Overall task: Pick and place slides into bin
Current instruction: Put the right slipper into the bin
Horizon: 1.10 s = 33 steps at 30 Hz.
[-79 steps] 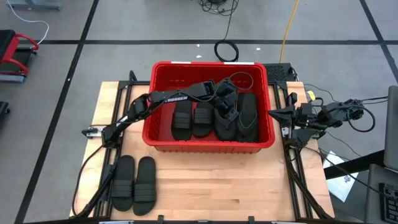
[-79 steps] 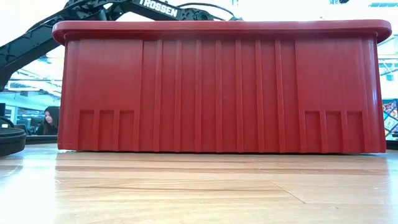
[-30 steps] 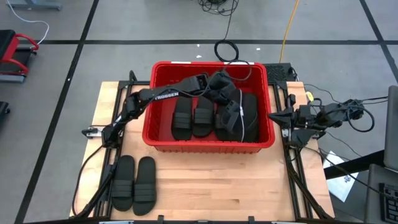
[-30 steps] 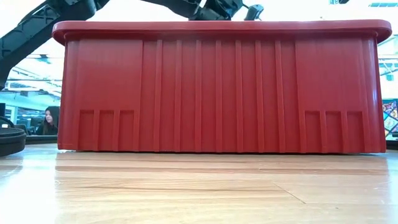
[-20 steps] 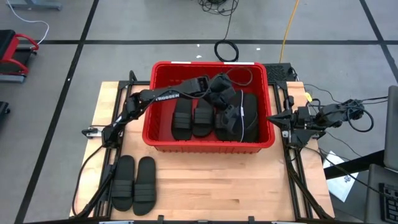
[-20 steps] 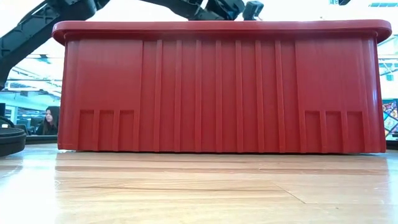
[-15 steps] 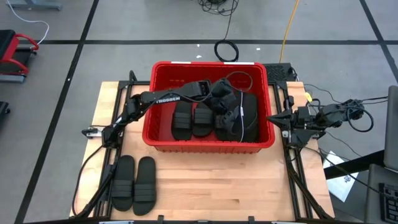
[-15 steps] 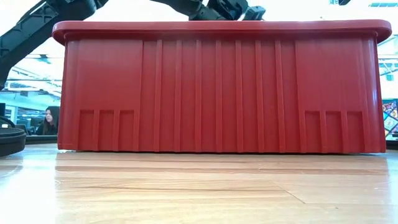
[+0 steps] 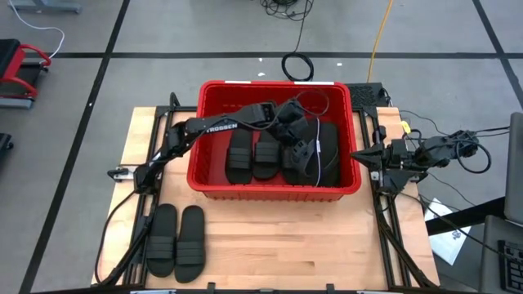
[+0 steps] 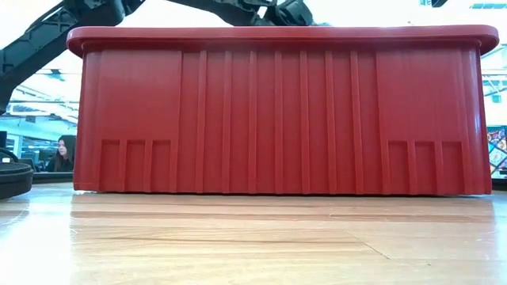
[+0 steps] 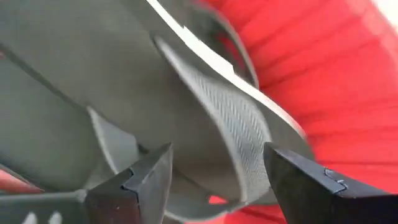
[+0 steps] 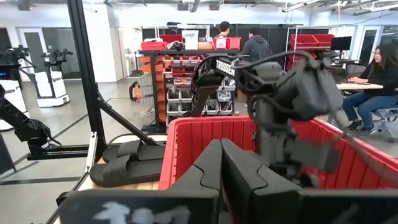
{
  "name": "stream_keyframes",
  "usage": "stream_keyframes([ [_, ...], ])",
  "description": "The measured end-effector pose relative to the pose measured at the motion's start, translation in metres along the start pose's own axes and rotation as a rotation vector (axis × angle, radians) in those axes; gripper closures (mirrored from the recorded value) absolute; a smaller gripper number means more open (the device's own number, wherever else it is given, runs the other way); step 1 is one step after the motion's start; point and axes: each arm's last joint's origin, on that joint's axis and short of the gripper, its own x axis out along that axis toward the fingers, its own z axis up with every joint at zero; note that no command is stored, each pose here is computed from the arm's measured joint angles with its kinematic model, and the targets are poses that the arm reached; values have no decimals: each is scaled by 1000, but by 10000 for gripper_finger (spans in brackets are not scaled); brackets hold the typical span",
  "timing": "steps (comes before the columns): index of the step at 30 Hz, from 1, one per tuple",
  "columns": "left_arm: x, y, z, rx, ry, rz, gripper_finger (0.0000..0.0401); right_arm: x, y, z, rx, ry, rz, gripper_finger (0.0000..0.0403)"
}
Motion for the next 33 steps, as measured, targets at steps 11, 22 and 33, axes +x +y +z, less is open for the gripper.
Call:
stream_keyframes([
  [11, 13, -9, -7, 54, 11, 2, 177, 0, 0, 0, 0, 0, 0, 403],
  [22, 12, -11, -6, 66, 9, -4, 389, 0, 0, 0, 0, 0, -1, 403],
  [33, -20, -23, -4, 75, -7, 40, 399, 0, 0, 0, -9, 2, -2, 403],
])
